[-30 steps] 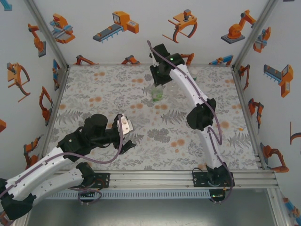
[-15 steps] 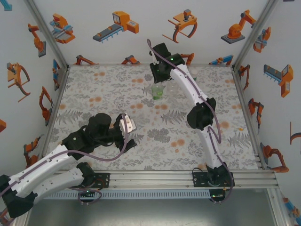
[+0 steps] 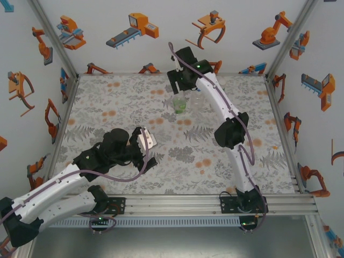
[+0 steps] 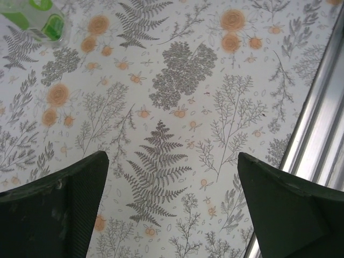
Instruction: Screw on the bottle caps
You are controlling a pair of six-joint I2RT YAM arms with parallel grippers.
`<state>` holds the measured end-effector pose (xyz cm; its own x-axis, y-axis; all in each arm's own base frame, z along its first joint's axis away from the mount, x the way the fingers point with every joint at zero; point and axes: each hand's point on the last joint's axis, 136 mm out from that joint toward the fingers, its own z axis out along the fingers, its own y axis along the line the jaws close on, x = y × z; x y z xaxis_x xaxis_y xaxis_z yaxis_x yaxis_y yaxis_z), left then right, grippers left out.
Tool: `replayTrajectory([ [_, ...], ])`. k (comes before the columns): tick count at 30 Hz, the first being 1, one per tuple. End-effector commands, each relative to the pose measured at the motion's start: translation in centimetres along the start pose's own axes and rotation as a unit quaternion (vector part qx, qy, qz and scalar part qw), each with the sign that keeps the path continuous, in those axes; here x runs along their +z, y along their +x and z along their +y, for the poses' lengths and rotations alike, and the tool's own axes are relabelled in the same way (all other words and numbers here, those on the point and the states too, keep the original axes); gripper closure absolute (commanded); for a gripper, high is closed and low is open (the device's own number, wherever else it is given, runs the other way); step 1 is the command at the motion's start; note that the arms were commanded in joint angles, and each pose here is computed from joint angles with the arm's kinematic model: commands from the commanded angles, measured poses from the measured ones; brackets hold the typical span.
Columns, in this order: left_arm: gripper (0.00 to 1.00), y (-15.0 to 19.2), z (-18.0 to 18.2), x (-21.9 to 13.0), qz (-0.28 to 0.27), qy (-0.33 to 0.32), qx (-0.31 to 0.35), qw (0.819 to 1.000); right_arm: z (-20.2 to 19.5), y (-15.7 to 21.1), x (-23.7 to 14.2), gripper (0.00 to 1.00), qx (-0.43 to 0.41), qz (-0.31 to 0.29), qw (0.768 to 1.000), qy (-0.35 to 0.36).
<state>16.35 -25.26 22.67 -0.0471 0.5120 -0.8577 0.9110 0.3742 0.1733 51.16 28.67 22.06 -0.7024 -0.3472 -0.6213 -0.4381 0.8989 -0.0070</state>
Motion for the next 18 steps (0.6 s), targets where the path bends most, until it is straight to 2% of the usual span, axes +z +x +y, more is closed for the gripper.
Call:
replayTrajectory([
  [1,0.03,0.6,2.3,0.7,0.008,-0.06,-0.015,0.998,-1.5,-2.1,-6.5,0.19,0.002,-0.048,0.999,0.025],
  [5,0.03,1.5,5.6,1.1,0.029,-0.134,-0.03,0.99,-3.0,-0.5,-8.9,0.01,0.007,-0.041,0.997,0.057],
  [9,0.03,2.6,10.0,0.8,0.032,-0.207,-0.081,0.974,-4.7,1.8,-11.0,0.01,0.014,-0.042,0.996,0.083],
  [12,0.03,4.1,13.3,0.1,0.039,-0.266,-0.116,0.956,-6.3,4.0,-12.1,0.01,0.02,-0.048,0.993,0.104],
  [18,0.03,8.7,18.4,-1.2,0.07,-0.357,-0.162,0.917,-10.9,10.7,-12.2,0.01,0.038,-0.049,0.986,0.152],
])
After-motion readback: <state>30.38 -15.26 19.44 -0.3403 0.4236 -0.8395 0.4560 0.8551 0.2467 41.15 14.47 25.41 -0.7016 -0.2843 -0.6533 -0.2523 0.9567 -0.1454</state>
